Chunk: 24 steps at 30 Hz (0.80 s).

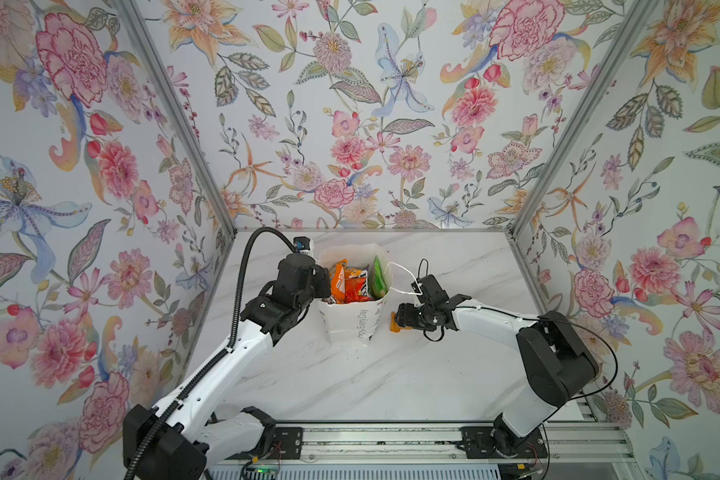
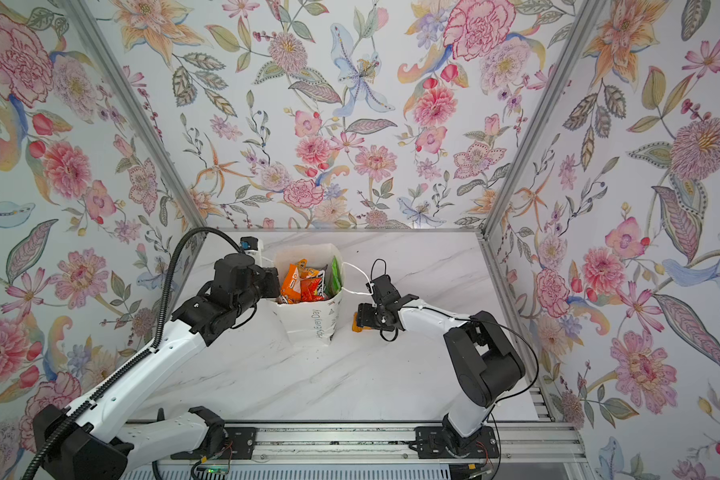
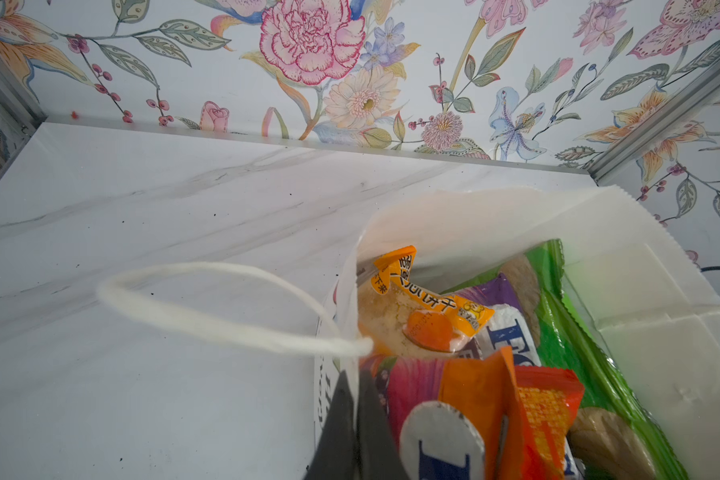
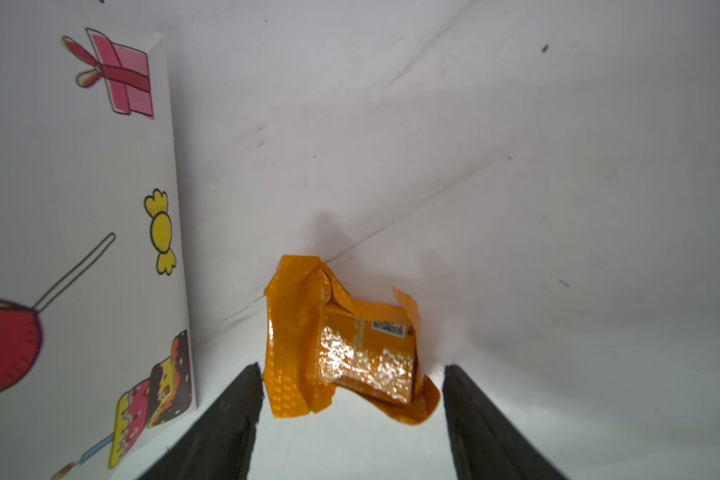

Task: Place the snacks into the paper bag
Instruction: 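Move the right gripper down to the orange candy beside the bag, then close the right gripper on the orange candy and lift it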

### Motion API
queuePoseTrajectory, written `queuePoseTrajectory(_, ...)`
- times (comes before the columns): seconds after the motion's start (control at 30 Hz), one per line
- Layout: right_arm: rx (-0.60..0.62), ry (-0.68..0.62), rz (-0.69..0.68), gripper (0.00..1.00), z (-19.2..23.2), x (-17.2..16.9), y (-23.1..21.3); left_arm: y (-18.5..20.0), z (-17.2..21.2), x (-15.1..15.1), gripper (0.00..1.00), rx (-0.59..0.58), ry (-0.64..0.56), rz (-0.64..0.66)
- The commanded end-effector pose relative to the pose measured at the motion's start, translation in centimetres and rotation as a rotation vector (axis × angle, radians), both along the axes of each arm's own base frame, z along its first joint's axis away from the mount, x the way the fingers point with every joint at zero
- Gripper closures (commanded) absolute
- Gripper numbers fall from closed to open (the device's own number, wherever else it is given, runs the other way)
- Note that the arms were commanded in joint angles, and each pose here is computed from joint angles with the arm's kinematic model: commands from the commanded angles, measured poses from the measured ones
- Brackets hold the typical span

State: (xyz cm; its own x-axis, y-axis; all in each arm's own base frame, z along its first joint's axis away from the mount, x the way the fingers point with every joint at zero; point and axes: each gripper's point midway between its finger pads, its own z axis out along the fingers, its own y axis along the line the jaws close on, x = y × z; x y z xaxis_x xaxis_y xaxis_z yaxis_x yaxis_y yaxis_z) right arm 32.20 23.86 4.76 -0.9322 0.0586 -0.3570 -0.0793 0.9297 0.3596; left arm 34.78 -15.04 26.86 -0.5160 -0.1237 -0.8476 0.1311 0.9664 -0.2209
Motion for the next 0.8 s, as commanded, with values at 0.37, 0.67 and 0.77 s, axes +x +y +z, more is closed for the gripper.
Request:
queuePoseTrajectory(0.37,-0.138,0.054,0.027,0.40,-3.3,-0.1,0.1,0.5,3.6,0.1,1.00,-0.045,-0.112,0.032)
queuePoseTrajectory(0.67,-0.153,0.074,0.033,0.52,-4.2,-0.4,0.0,0.6,3.6,0.1,1.00,-0.043,-0.112,0.032)
queuePoseTrajectory(0.77,-0.154,0.082,0.034,0.56,-4.5,-0.6,0.1,0.6,3.4,0.1,1.00,-0.040,-0.107,0.031)
